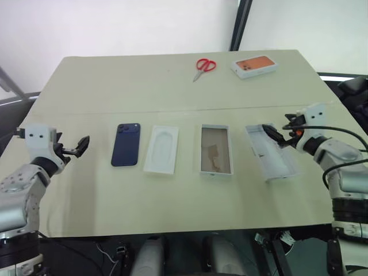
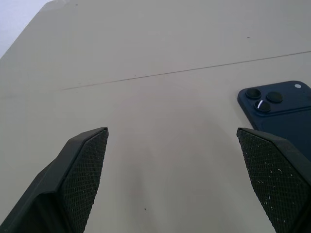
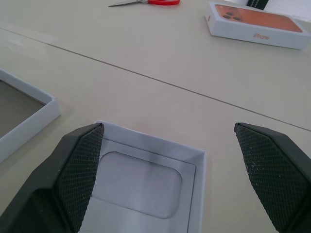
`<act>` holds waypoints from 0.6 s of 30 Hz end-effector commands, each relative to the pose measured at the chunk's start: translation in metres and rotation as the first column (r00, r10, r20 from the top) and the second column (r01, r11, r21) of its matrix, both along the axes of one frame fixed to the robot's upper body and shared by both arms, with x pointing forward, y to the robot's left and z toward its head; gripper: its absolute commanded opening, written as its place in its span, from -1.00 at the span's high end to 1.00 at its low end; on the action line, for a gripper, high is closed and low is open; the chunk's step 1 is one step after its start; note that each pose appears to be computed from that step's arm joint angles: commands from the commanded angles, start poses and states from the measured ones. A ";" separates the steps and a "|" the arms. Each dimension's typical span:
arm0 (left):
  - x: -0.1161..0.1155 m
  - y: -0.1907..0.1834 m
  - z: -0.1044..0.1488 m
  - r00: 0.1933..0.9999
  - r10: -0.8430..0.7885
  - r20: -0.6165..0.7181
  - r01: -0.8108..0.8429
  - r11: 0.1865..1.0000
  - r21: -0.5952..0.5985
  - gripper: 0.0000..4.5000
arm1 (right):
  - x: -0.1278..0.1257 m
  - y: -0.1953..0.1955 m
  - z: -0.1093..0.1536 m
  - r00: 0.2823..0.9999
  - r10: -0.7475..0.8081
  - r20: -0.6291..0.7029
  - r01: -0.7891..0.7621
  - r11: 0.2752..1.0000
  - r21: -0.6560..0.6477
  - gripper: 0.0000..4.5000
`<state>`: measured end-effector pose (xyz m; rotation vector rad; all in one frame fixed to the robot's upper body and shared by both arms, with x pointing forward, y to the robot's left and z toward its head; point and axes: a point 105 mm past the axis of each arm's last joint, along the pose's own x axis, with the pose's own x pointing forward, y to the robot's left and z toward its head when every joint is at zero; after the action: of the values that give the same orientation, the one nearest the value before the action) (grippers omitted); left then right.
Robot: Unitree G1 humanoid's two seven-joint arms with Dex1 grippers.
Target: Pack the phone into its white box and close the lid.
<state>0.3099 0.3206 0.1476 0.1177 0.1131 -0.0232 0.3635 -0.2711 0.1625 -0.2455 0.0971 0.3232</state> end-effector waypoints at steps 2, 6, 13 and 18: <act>-0.001 0.003 0.016 0.998 0.013 0.063 -0.014 1.000 0.012 -0.97 | 0.003 0.010 0.020 0.997 0.042 0.069 -0.041 0.999 -0.016 -1.00; -0.002 0.003 0.014 0.998 0.019 0.066 -0.019 1.000 0.005 -0.97 | 0.006 0.014 0.020 0.996 0.044 0.077 -0.043 0.999 -0.007 -1.00; -0.003 -0.008 0.016 0.997 0.000 0.073 0.000 1.000 -0.002 -0.97 | 0.010 0.027 0.018 0.994 0.091 0.067 -0.090 0.996 -0.006 -1.00; 0.000 -0.030 0.017 0.994 -0.053 0.092 0.056 0.998 -0.029 -0.97 | 0.008 0.050 0.032 0.979 0.171 0.108 -0.172 0.985 -0.002 -1.00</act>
<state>0.3100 0.2989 0.1513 0.0805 0.0639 -0.0532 0.3738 -0.2352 0.1681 -0.2522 0.0650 0.4365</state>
